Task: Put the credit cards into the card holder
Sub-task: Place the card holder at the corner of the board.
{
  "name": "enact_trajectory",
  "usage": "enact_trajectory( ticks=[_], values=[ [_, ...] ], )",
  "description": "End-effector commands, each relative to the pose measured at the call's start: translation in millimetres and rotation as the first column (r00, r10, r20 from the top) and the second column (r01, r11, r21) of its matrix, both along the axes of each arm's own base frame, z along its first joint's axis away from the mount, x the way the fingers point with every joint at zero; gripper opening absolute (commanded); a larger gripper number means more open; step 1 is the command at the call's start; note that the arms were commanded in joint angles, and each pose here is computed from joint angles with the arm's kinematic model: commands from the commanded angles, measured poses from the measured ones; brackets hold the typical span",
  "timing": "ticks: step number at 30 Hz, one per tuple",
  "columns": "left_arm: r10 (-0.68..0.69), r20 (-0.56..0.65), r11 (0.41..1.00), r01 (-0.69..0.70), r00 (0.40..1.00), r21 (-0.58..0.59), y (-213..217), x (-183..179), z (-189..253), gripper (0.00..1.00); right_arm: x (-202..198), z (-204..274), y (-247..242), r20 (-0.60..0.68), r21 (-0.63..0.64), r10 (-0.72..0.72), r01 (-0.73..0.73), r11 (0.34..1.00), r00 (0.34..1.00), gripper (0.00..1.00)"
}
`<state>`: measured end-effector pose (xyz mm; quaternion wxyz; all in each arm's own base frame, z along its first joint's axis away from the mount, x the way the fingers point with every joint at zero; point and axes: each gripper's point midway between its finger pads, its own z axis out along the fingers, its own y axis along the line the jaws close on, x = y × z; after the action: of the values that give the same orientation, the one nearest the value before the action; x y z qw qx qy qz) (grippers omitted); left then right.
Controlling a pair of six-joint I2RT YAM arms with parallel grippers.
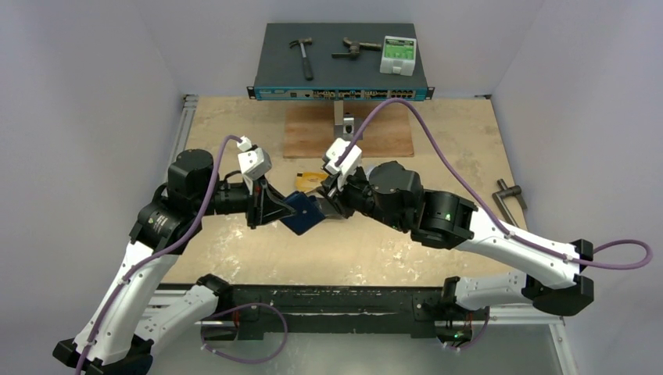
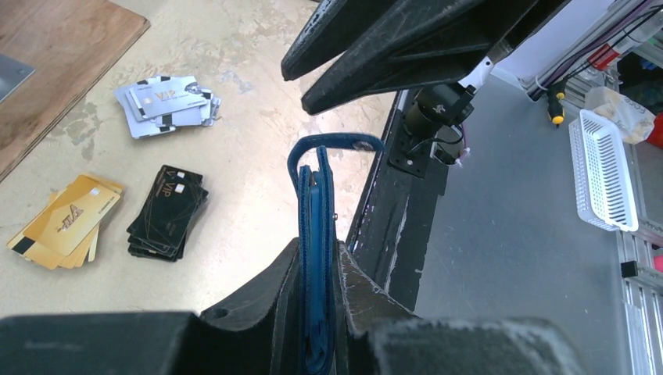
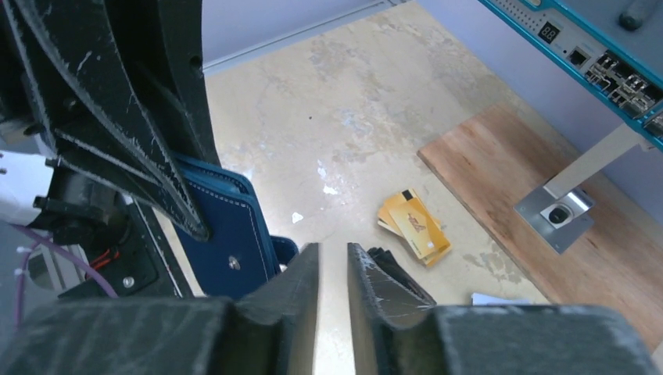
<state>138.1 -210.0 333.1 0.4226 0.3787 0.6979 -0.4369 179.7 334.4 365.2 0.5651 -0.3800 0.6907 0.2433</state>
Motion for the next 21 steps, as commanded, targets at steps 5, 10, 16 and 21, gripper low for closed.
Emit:
enact_trajectory(
  ticks=[5,10,16,21],
  values=[
    [-0.040,0.052,0.998,0.042,0.998,-0.053,-3.4,-7.5,27.3,0.00,-8.6,-6.1,-2.9,-0.034,-0.020,0.040,-0.041,0.999,0.999,0.36],
    [-0.045,0.044,0.998,0.047,0.998,-0.051,-3.5,-8.7,25.5,0.00,-11.5,12.2,-1.4,-0.015,0.035,0.060,-0.059,0.998,0.998,0.59],
    [-0.034,0.046,0.998,0.037,0.998,-0.044,-2.4,-7.1,22.9,0.00,-22.4,37.1,-13.2,0.011,0.110,0.094,-0.094,0.989,0.996,0.68],
    [-0.026,0.044,0.999,0.027,0.999,-0.037,-3.1,-3.2,22.9,0.00,-31.6,10.1,7.2,-0.065,0.007,0.176,-0.176,0.984,0.982,0.71]
  ],
)
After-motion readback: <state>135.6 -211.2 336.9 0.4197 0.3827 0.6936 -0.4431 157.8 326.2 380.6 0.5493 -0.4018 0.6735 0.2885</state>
